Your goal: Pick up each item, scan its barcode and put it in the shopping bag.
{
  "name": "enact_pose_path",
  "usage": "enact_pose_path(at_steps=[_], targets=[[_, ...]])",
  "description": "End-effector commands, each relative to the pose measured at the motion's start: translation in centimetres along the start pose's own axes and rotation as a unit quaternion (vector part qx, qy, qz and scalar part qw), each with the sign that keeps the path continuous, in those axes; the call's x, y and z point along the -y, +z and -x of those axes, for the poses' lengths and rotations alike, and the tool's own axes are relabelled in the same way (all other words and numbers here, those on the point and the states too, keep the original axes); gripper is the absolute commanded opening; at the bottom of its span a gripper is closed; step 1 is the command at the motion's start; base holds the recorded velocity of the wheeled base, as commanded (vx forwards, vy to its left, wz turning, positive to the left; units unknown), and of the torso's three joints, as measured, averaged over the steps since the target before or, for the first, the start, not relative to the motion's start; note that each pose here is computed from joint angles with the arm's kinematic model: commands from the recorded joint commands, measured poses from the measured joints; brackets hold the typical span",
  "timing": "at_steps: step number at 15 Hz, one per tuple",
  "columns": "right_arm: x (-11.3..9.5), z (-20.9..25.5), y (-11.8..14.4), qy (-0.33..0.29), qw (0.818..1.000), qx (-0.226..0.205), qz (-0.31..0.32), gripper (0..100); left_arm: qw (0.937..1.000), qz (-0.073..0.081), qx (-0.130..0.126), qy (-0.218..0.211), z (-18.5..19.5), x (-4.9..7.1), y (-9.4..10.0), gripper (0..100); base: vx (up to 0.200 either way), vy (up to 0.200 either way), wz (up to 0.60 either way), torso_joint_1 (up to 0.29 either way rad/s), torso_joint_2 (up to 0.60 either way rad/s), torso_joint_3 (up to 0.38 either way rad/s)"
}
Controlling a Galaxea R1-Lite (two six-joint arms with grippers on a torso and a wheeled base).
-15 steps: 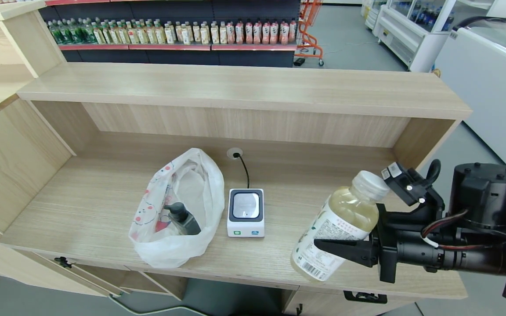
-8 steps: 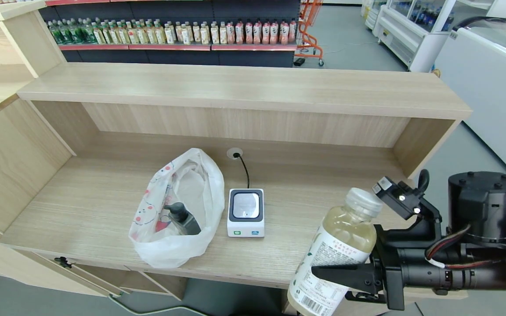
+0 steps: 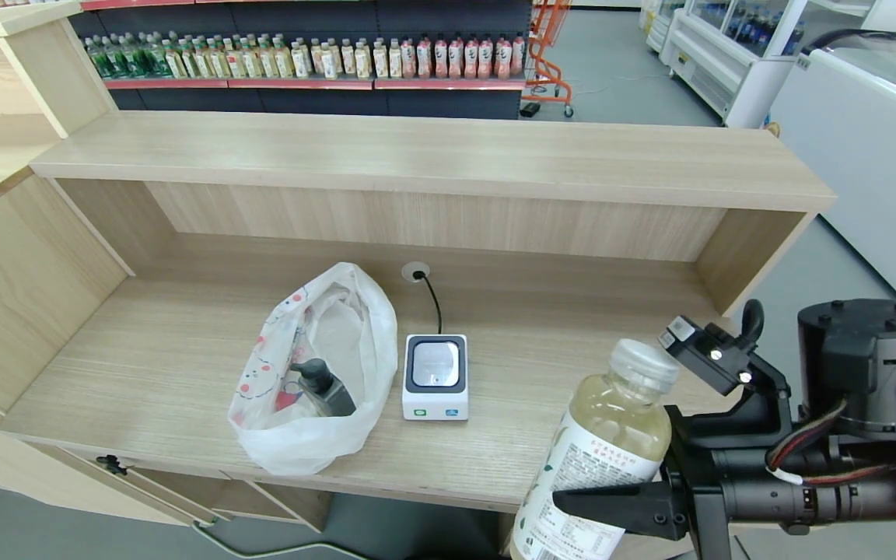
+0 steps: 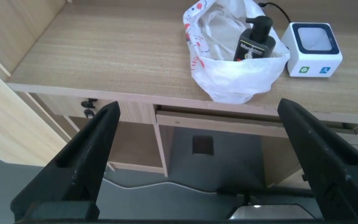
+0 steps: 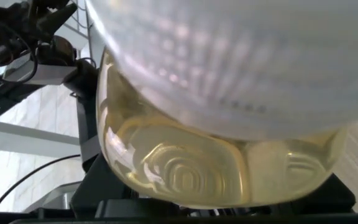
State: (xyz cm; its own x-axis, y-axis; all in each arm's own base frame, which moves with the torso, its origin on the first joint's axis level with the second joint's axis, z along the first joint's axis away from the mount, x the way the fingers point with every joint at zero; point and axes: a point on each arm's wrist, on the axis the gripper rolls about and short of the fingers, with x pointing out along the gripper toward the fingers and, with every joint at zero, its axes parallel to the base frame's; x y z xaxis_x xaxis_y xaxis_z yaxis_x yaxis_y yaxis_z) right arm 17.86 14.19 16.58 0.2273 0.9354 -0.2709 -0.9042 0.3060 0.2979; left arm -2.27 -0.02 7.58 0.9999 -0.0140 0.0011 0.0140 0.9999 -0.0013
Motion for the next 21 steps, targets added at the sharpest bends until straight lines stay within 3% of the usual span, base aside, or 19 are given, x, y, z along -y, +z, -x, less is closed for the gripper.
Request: enact_pose_path(at_steps=[1, 6, 21], targets=[[-0.4, 0.0, 0.6, -0.002, 1.0, 0.01, 0.011, 0, 1.0, 0.0, 0.0, 0.0, 0.0, 0.0, 0.0, 100, 0.0, 0.0, 0.0, 0.0, 0.0, 0.0], [-1.6, -1.7, 1.9, -0.013, 1.0, 0.019, 0.001, 0, 1.0, 0.0, 0.0, 0.0, 0.0, 0.0, 0.0, 100, 0.0, 0.0, 0.0, 0.0, 0.0, 0.0], [-1.6, -2.3, 2.5, -0.022, 0.999, 0.024, -0.011, 0, 1.0, 0.0, 0.0, 0.0, 0.0, 0.0, 0.0, 100, 0.0, 0.0, 0.0, 0.0, 0.0, 0.0]])
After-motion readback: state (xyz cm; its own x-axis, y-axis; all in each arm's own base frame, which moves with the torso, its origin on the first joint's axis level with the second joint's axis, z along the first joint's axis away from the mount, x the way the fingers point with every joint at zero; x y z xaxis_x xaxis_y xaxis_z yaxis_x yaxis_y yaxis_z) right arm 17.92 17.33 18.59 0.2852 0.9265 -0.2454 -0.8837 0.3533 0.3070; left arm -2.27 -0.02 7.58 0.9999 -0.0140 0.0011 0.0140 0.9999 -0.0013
